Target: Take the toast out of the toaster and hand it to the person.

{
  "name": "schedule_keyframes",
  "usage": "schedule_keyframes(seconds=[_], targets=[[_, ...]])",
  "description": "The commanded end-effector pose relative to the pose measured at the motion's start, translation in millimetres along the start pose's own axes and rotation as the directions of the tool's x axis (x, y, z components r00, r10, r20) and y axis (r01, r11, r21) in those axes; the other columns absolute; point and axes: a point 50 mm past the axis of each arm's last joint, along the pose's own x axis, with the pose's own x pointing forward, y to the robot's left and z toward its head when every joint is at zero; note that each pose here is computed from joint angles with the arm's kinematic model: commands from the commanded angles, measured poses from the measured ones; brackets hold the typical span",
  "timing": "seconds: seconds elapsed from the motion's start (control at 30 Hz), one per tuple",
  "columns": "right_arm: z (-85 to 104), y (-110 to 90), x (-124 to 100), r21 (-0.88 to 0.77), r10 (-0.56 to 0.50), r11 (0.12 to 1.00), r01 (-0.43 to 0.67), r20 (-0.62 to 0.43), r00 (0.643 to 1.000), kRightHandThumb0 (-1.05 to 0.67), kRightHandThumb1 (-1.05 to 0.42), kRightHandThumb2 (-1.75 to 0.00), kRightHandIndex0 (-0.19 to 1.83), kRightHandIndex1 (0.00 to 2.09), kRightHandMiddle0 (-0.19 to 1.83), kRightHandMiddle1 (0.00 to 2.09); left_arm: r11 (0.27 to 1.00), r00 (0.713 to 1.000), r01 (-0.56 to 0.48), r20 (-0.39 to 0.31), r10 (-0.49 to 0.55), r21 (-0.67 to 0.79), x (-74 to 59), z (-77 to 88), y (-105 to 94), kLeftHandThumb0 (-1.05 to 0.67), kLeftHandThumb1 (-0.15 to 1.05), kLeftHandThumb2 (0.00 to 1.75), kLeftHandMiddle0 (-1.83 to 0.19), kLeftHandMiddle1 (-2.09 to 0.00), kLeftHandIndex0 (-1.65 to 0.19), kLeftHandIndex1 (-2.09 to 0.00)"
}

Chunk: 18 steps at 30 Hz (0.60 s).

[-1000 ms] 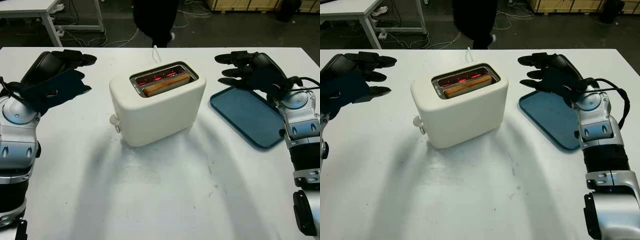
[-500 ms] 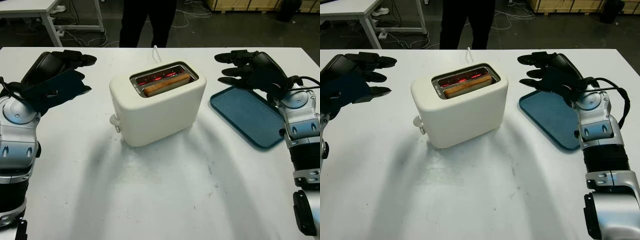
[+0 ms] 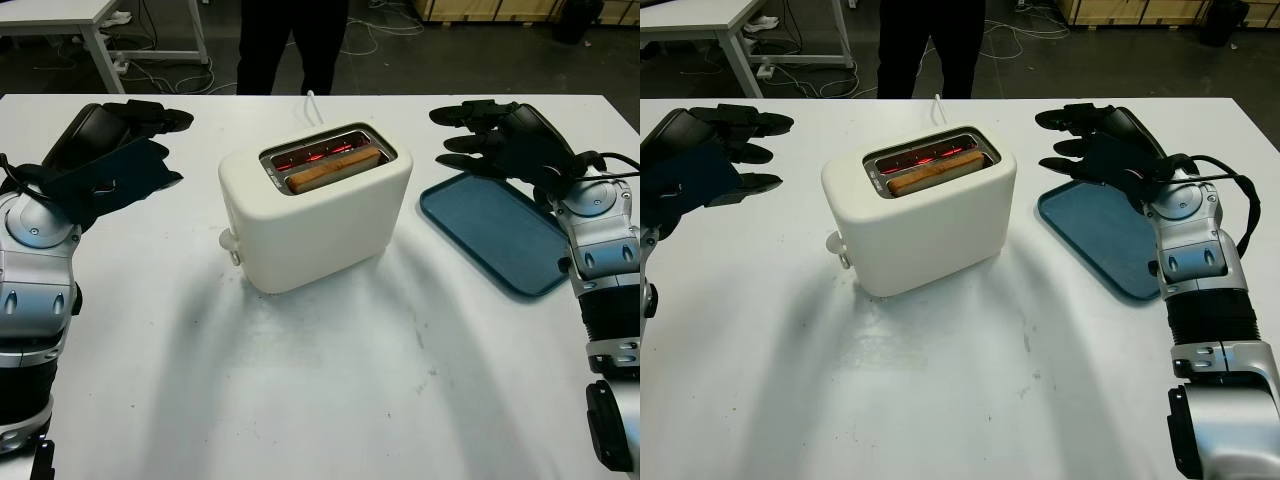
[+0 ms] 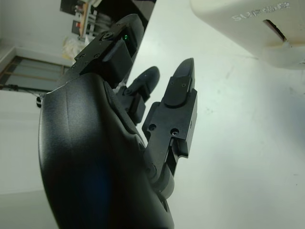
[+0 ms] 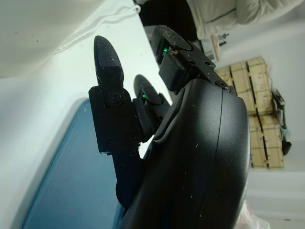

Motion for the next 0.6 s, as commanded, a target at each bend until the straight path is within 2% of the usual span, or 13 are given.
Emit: schedule_keyframes(seconds=[0.0,0.57], targets=[[2.8,0.3,1.1,0.012,-0.001,1.0,0.0,0.009,1.0,-0.44,-0.92,-0.09,0.7,0.0,0.59,0.0,1.0,1.0,-0.012,0.0,0.012,-0.002,-0.7,0.3,0.8,-0.01,0.92,0.14,-0.48,-0.52,-0.63,0.0],[3.8,0.8,1.4,0.013,-0.003,1.0,0.003,0.004,1.0,-0.43,-0.92,-0.09,0.7,0.01,0.59,0.0,1.0,1.0,-0.012,0.004,0.012,-0.001,-1.3,-0.2,1.0,0.0,0.92,0.14,-0.47,-0.54,-0.63,-0.01]])
